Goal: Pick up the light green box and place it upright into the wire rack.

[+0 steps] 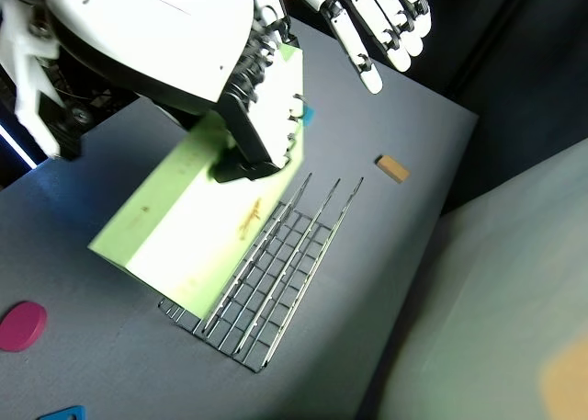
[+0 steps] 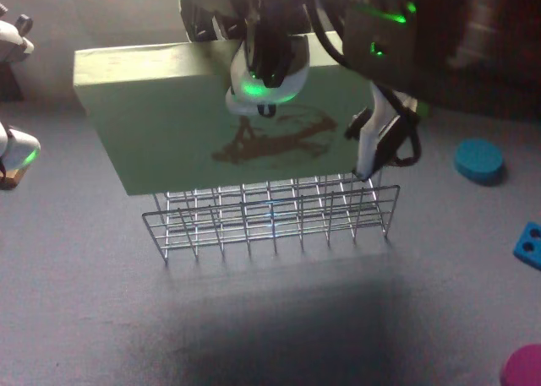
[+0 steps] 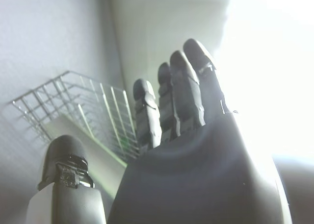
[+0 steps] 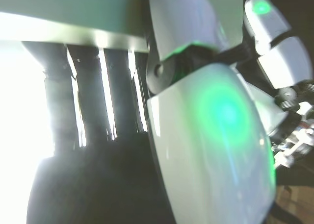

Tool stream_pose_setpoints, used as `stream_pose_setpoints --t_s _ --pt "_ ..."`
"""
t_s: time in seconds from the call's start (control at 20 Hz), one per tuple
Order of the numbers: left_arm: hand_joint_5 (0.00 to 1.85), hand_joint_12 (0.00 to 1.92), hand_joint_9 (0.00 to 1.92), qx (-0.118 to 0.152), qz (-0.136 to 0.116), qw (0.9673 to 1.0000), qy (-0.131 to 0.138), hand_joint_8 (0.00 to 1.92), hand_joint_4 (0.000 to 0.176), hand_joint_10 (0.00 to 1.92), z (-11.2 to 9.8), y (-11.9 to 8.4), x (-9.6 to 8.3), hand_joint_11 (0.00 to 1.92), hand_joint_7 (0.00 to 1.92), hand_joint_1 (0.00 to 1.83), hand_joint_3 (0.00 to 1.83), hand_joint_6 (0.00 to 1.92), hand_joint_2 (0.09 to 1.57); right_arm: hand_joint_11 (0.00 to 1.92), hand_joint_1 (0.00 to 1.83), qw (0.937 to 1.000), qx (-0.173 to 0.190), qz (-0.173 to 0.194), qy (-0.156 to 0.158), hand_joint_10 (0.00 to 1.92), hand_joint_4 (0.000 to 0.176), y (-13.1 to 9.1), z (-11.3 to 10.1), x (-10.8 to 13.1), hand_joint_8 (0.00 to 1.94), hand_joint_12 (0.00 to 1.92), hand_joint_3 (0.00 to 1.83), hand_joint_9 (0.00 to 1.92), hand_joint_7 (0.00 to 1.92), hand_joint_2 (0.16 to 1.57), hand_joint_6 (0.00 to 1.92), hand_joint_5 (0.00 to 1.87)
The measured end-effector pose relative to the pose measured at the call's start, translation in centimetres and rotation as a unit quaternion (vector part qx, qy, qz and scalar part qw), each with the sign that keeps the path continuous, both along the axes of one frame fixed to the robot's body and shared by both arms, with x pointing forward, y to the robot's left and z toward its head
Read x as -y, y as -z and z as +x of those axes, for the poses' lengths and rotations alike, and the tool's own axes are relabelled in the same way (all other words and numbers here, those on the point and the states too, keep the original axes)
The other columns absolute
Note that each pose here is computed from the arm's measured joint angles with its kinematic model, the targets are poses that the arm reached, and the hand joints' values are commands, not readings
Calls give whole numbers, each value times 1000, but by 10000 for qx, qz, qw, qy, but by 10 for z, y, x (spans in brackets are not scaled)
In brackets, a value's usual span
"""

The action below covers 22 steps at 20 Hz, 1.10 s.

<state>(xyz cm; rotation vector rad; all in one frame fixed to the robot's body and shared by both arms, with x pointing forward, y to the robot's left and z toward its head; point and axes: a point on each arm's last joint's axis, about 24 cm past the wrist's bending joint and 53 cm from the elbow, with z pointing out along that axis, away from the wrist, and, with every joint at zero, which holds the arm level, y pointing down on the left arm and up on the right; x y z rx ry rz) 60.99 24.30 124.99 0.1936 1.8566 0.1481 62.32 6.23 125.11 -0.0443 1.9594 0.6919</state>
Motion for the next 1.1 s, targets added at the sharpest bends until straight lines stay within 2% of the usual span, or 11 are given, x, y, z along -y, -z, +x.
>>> stream_pose_setpoints --t_s 0.2,0.35,0.45,0.55,0.7,1.1 --pt "296 705 230 0 -5 10000 11 0 102 1 0 0 1 0 210 199 1 0 1166 753 1359 9996 -239 -110 55 1450 0 25 6 -2 1135 1533 0 818 910 1172 1092 778" --pt "273 682 219 -8 23 10000 20 0 102 1 0 0 1 0 188 202 0 0 1166 738 1359 9995 -272 -151 95 1441 0 34 12 -4 1116 1532 0 828 912 1172 1129 759" --pt "296 717 232 -12 19 10000 21 2 102 4 0 1 1 0 199 208 0 6 1155 808 1361 9993 -336 -172 76 1439 0 42 12 -8 1119 1526 0 832 916 1164 1049 809" --pt "337 745 251 -11 18 10000 23 8 93 6 0 0 1 0 233 223 0 10 1147 785 1359 9990 -410 -171 66 1446 0 49 12 -10 1131 1516 1 828 903 1166 1064 803" --pt "329 728 248 -16 21 10000 34 2 92 2 -1 1 2 0 227 225 0 3 1147 797 1359 9987 -494 -100 51 1447 0 57 15 -13 1141 1521 1 830 904 1169 1066 787" --pt "334 752 262 -29 -54 10000 27 5 92 4 -2 0 3 0 243 224 0 3 1147 782 1359 9972 -674 -279 173 1442 0 89 26 -5 1162 1518 0 832 894 1170 1064 789"
